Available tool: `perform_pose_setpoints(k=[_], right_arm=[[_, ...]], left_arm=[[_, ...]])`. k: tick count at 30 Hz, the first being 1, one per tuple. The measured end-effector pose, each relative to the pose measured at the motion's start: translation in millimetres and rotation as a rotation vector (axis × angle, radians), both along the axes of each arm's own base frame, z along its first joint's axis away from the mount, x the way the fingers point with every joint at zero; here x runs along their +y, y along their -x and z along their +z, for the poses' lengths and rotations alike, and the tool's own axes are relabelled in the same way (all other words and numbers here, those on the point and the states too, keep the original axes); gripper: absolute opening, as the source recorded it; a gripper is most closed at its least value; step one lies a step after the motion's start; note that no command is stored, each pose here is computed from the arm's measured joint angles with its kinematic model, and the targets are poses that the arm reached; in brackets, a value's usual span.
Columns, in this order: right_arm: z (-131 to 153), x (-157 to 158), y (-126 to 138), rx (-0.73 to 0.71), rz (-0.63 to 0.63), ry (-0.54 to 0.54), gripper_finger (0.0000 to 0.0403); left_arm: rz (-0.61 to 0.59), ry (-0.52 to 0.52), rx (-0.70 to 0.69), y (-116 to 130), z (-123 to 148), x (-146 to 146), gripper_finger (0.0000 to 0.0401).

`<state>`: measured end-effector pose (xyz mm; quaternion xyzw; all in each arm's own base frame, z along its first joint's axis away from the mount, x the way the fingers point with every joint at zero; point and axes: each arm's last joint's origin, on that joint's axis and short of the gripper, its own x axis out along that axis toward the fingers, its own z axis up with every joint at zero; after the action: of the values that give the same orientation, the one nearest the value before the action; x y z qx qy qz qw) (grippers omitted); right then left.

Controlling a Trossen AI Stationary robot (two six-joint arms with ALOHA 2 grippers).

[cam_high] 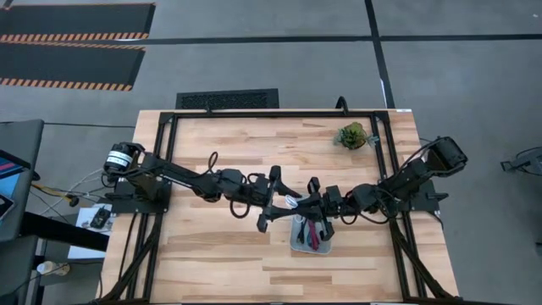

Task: Pick and place USB-C Cables
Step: Put the white charger cable into the gray bin

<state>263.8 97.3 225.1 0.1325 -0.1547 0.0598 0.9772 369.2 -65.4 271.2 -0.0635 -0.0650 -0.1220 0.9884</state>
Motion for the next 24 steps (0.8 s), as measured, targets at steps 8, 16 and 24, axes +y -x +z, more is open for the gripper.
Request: perform_pose_setpoints(k=[8, 16, 24], right_arm=[[0.0, 0.7, 0.3, 0.000, 0.001, -0.002, 0.0043], [-0.7, 0.2, 0.1, 0.007, 0.000, -0.001, 0.0058], [-4.3, 0.6, -0.6, 0.057, -0.048, 0.004, 0.0162]], left_arm=[[0.016, -0.027, 0.016, 0.3, -2.0, -2.5, 0.0105], [0.106, -0.102, -0.007, 2.9, -0.6, -13.0, 0.0017], [0.139, -0.080, 0.033, 2.7, -3.4, -11.0, 0.0005]])
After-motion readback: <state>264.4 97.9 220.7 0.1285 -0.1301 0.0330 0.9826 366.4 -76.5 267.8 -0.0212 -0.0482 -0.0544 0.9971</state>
